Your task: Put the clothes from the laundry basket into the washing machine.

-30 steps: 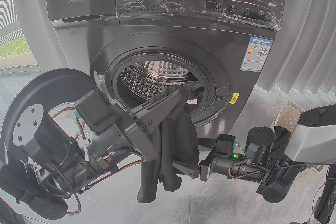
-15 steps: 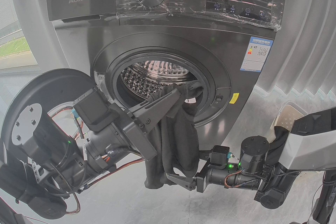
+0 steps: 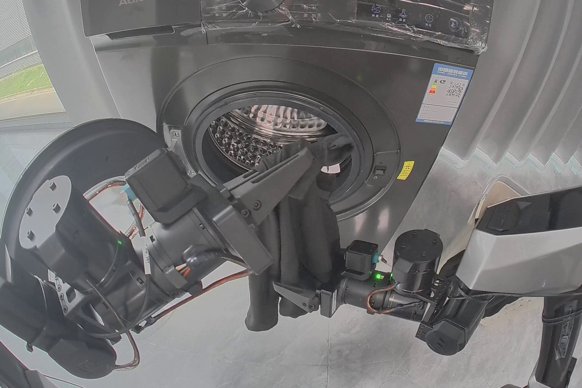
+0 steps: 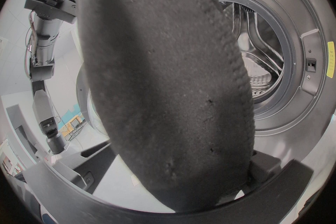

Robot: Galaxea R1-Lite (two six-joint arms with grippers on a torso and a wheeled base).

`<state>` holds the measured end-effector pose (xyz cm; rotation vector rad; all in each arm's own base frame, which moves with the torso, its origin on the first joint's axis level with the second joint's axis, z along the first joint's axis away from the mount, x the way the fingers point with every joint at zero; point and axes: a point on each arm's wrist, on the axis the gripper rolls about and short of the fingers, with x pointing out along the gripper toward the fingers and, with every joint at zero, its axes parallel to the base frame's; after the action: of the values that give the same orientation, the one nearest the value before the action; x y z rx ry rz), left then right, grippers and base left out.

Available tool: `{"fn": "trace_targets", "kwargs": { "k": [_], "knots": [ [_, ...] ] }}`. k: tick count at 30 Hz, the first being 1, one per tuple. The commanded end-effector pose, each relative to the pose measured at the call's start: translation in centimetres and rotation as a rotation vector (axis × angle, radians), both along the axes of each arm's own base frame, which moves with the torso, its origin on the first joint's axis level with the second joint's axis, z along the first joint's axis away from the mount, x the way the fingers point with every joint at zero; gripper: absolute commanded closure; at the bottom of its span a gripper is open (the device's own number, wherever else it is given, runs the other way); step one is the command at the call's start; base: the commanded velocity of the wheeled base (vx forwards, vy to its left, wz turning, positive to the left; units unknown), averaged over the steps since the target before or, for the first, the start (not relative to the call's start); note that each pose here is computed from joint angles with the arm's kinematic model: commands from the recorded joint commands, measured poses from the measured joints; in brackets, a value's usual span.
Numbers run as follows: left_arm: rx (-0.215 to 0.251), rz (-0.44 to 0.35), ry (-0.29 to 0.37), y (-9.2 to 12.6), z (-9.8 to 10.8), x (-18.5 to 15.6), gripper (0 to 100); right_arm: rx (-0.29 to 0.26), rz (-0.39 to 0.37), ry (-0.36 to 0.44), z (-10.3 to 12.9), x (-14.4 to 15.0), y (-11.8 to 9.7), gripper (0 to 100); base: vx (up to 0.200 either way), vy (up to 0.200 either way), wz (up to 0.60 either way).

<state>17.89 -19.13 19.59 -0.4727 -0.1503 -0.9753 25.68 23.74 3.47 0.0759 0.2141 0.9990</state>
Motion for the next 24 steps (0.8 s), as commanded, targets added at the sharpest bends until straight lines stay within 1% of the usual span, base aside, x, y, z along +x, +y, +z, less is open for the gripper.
{"fn": "trace_targets", "kwargs": {
  "k": [1, 4, 8, 9, 15, 18, 24],
  "knots": [
    [-0.010, -0.001, -0.008, -0.1, 0.3, 0.1, 100, 0.014, -0.014, 0.003, -0.7, 0.8, 0.9, 0, 0.000, 0.000, 0.00],
    [-0.018, -0.002, -0.011, -0.2, 0.5, 0.1, 100, 0.026, -0.002, -0.004, -0.5, 0.7, 1.5, 0, 0.000, 0.000, 0.00],
    [-0.032, -0.005, -0.008, -0.2, 0.7, 0.2, 100, 0.025, 0.022, -0.001, -0.6, 0.0, 2.2, 0, 0.000, 0.000, 0.00],
    [-0.033, -0.006, -0.006, -0.3, 0.7, 0.2, 100, 0.026, 0.025, 0.002, -0.6, -0.1, 2.2, 100, 0.000, 0.000, 0.00],
    [-0.039, 0.011, 0.003, -0.3, 0.7, 0.4, 100, 0.031, 0.037, 0.001, -0.4, -0.8, 2.2, 100, 0.000, 0.000, 0.00],
    [-0.034, 0.041, 0.006, 0.2, 0.5, 0.9, 100, 0.006, 0.043, 0.026, -0.4, -1.9, 1.3, 100, 0.000, 0.000, 0.00],
    [-0.026, 0.094, 0.017, 1.1, 0.1, 2.1, 100, -0.015, 0.082, 0.040, 1.6, -5.2, -0.7, 100, 0.000, 0.000, 0.00]
  ]
}}
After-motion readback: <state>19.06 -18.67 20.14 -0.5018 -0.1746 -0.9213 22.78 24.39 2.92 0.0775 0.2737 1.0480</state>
